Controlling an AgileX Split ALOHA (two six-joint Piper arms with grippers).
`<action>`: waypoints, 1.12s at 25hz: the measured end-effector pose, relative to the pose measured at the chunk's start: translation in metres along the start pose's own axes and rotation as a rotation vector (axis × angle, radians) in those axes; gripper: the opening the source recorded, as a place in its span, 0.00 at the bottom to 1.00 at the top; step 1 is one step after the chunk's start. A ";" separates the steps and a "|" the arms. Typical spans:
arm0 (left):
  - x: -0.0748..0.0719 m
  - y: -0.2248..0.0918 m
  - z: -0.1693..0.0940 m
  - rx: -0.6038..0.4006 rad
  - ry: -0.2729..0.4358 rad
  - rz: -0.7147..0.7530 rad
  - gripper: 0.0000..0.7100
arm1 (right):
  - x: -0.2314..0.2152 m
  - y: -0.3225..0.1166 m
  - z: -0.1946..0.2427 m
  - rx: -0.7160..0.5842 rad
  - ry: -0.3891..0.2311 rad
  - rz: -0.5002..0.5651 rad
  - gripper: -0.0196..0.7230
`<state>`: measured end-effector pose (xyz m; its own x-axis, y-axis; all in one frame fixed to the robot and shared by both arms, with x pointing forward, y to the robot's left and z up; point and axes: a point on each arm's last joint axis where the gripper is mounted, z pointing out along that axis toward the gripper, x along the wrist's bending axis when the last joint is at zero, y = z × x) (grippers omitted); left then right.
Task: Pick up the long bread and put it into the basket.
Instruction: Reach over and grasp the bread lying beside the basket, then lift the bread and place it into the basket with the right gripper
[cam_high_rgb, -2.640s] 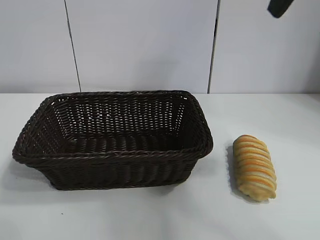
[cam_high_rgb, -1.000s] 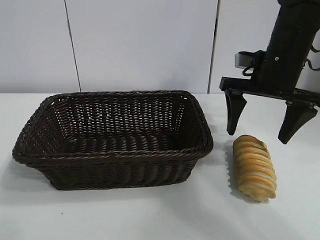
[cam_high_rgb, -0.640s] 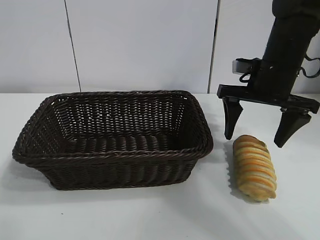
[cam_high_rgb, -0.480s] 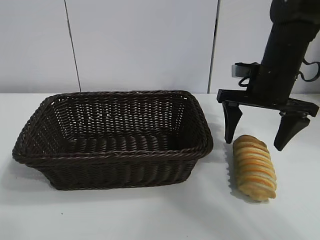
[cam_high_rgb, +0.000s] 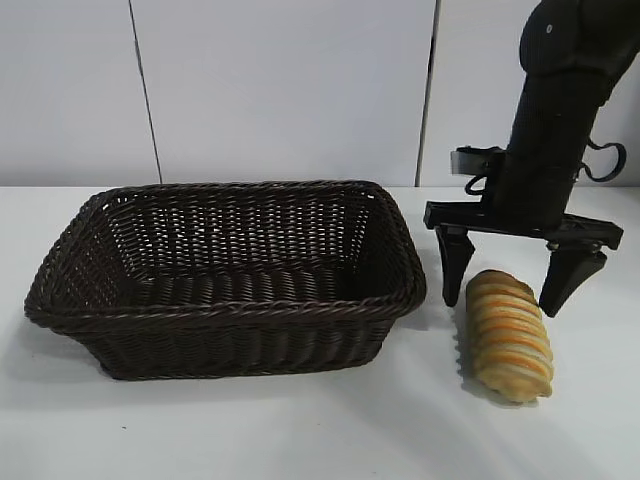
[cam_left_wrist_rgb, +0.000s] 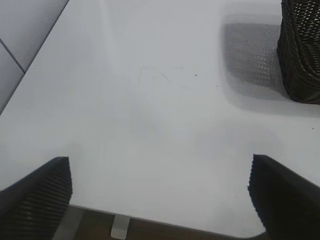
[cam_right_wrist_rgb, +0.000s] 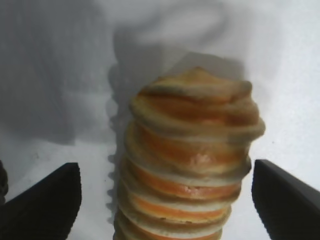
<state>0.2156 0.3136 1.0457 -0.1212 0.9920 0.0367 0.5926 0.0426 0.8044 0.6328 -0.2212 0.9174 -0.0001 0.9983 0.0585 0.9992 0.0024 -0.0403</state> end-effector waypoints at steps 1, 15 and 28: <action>0.000 0.000 0.000 0.000 0.000 0.000 0.98 | 0.000 0.000 0.000 0.002 -0.003 0.002 0.48; 0.000 0.000 0.000 0.000 0.000 0.000 0.98 | -0.002 -0.003 -0.051 -0.051 -0.048 -0.019 0.11; 0.000 0.000 0.000 0.000 0.000 0.000 0.98 | -0.002 -0.052 -0.223 -0.482 -0.010 -0.066 0.11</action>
<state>0.2156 0.3136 1.0457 -0.1212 0.9920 0.0367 0.5926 0.0426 0.8044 0.5896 -0.2366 1.1417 -0.0617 0.9974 0.0362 0.9021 0.0402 0.4297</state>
